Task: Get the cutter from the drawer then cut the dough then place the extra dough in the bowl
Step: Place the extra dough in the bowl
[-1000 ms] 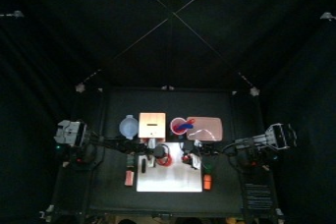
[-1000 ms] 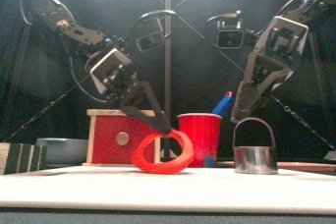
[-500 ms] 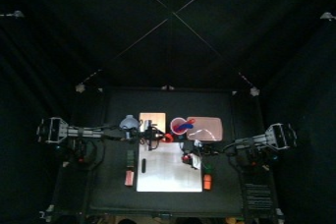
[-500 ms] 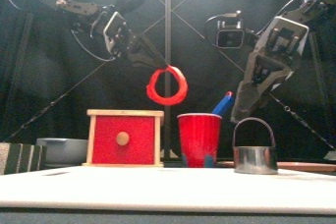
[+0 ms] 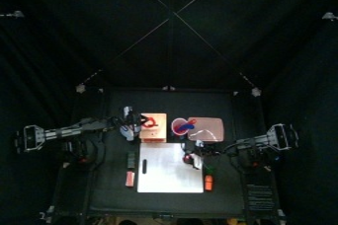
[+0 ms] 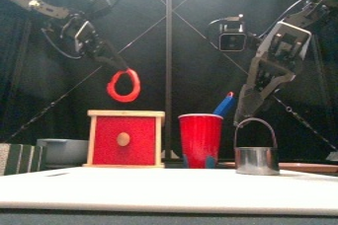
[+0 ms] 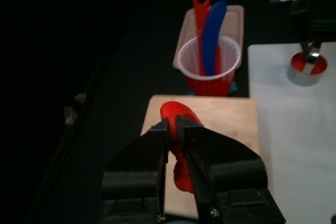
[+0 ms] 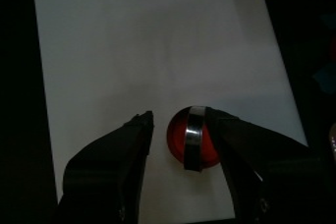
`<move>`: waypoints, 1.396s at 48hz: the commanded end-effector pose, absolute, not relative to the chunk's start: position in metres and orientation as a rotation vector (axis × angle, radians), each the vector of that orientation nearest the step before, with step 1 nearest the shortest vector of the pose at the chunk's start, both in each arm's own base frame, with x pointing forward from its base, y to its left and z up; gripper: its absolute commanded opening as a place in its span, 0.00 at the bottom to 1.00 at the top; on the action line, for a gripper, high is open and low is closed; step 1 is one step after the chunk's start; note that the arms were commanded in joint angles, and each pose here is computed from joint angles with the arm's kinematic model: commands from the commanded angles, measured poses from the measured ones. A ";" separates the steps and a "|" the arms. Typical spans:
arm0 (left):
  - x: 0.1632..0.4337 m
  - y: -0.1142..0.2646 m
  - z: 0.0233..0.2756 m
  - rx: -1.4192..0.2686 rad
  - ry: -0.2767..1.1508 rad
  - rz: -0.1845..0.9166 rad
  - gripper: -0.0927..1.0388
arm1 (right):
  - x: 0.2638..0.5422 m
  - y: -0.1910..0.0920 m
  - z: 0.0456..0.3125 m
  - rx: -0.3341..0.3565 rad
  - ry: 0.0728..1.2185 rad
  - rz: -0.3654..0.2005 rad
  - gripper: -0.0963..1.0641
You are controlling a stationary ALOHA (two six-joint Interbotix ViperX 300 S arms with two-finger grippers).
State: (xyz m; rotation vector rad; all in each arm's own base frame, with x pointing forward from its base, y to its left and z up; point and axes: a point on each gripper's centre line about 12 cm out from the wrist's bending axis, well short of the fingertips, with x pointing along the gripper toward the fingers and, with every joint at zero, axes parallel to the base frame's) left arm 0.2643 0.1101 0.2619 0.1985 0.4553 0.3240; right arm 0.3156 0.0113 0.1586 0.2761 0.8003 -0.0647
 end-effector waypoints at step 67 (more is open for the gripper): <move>0.190 0.110 0.189 0.022 0.560 0.462 0.75 | 0.349 -0.002 0.232 0.107 0.334 -0.035 0.80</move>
